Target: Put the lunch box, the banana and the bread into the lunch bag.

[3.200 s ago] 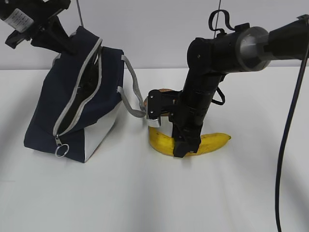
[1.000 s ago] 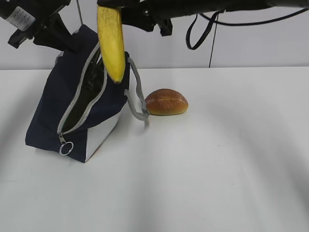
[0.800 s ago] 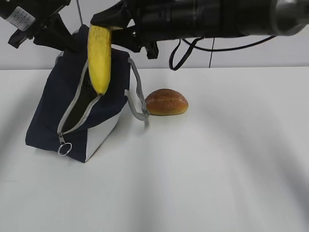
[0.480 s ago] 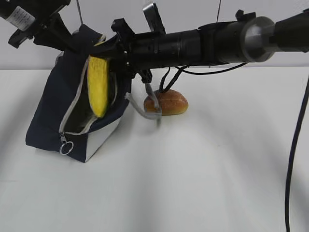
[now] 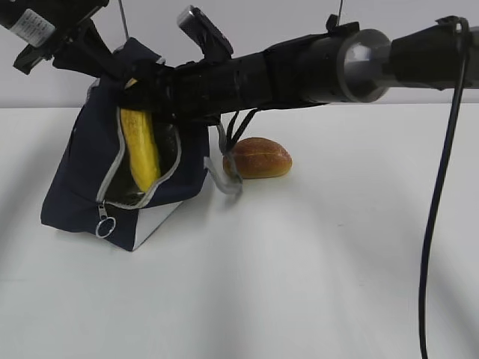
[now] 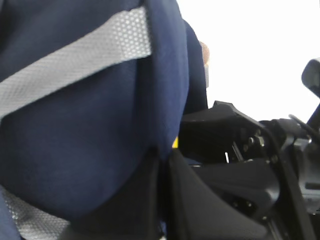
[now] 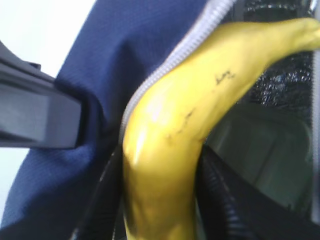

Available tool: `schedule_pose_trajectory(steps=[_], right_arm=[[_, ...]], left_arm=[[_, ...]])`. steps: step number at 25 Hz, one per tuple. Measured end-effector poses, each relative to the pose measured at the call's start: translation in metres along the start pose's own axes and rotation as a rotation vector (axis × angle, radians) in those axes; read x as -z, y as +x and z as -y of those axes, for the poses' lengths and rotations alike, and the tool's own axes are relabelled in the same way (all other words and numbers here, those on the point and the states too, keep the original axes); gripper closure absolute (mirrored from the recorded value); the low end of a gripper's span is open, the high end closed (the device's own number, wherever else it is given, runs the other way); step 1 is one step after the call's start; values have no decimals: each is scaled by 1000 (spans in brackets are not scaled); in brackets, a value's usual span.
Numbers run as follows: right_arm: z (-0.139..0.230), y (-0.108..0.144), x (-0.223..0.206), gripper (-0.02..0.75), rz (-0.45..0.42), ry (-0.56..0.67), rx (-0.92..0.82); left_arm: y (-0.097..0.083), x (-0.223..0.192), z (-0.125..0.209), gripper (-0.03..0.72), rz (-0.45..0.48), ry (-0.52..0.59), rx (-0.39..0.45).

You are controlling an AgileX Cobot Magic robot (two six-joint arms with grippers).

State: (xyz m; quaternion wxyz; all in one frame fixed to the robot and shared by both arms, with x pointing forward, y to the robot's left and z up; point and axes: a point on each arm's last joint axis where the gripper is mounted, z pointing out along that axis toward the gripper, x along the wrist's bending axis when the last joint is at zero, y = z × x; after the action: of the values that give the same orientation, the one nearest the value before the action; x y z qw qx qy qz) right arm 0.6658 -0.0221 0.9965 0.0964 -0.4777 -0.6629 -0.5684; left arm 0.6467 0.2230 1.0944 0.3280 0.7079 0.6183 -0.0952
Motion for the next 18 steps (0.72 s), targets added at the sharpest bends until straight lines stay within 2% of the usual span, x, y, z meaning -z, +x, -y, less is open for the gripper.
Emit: schedule_pose_trajectory(steps=[4,9,14,18], right_arm=[[-1,0,-3,339,26,-6,37],[1,0,-2,225,31,22,83],[0,-5,5,194,0,64,105],[-14,-2,26,192,-21,86,170]], left_arm=[[0,0,0,687,-1,-1,0],[0,0,0,687,-1,-1,0],[0,0,0,687,-1,0,0],[0,0,0,687,-1,0,0]])
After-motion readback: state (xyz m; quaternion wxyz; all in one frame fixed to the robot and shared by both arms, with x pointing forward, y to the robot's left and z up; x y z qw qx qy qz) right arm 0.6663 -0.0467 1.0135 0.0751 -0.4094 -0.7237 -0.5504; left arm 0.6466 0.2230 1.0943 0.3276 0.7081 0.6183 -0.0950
